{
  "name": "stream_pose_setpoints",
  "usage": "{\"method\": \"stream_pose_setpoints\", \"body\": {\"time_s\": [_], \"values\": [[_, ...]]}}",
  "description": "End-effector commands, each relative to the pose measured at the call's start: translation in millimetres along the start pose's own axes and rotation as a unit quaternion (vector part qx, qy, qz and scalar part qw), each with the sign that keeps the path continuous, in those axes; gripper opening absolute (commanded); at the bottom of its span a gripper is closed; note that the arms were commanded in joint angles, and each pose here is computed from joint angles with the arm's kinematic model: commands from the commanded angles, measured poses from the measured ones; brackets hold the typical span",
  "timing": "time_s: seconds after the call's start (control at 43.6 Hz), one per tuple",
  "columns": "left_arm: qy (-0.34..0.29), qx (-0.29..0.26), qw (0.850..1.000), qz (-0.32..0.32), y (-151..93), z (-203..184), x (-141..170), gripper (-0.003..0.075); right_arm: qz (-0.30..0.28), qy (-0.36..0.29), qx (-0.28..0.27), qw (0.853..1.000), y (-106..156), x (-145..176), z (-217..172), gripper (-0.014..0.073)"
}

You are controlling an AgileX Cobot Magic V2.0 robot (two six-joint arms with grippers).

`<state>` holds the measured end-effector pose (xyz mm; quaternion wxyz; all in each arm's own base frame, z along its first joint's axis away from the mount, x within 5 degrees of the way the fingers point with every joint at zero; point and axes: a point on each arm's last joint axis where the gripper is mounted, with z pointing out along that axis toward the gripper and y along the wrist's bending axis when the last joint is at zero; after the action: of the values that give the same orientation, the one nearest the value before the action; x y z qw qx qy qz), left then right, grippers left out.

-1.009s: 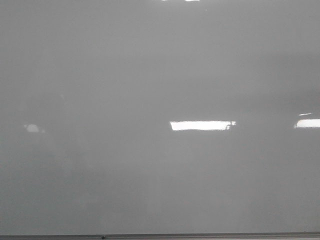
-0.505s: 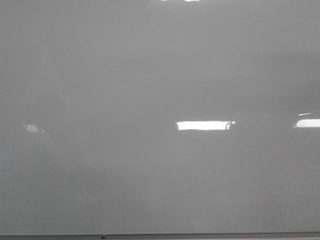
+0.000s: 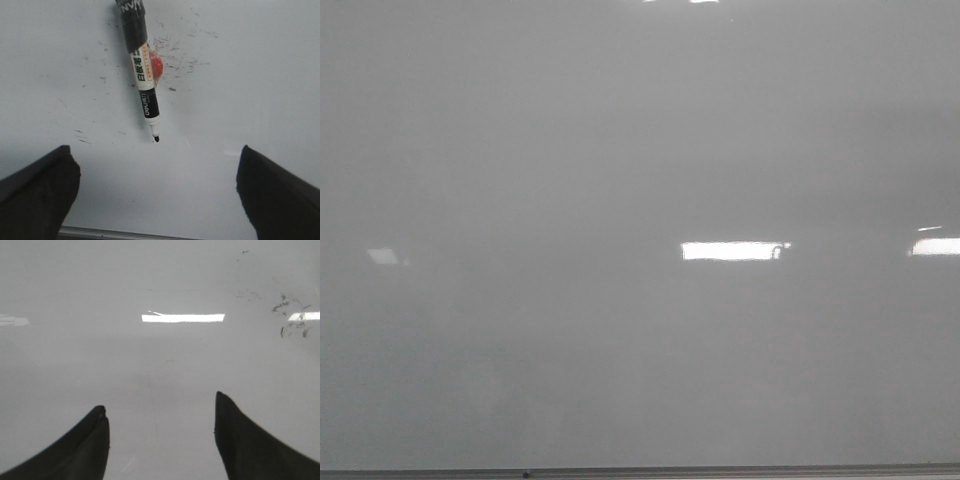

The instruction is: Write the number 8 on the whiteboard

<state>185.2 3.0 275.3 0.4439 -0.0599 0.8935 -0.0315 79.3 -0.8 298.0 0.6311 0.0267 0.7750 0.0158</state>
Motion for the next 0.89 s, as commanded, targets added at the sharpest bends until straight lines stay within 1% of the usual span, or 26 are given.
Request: {"method": "stream_pose_setpoints", "body": {"time_s": [0.0,0.184,0.275,0.39,0.596,0.872], "values": [[-0.008,0.005,1.0,-0.023,-3,20,-27,0.0617,-0.005,-0.054,-0.002,0.999,1,-19,-2,0.0483],[0.017,-0.002,1.0,-0.021,-3,63,-42,0.0617,-0.005,-0.054,-0.002,0.999,1,-19,-2,0.0483],[0.025,-0.004,0.999,-0.024,-3,77,-46,0.0617,-0.005,-0.054,-0.002,0.999,1,-19,-2,0.0483],[0.02,-0.005,0.999,-0.025,-3,91,-50,0.0617,-0.005,-0.054,-0.002,0.999,1,-19,-2,0.0483],[-0.001,-0.005,1.0,-0.031,-2,104,-52,0.0617,-0.005,-0.054,-0.002,0.999,1,-19,-2,0.0483],[0.009,-0.008,0.999,-0.032,-1,115,-47,0.0616,-0.005,-0.054,-0.002,0.999,1,-19,-2,0.0483]]}}
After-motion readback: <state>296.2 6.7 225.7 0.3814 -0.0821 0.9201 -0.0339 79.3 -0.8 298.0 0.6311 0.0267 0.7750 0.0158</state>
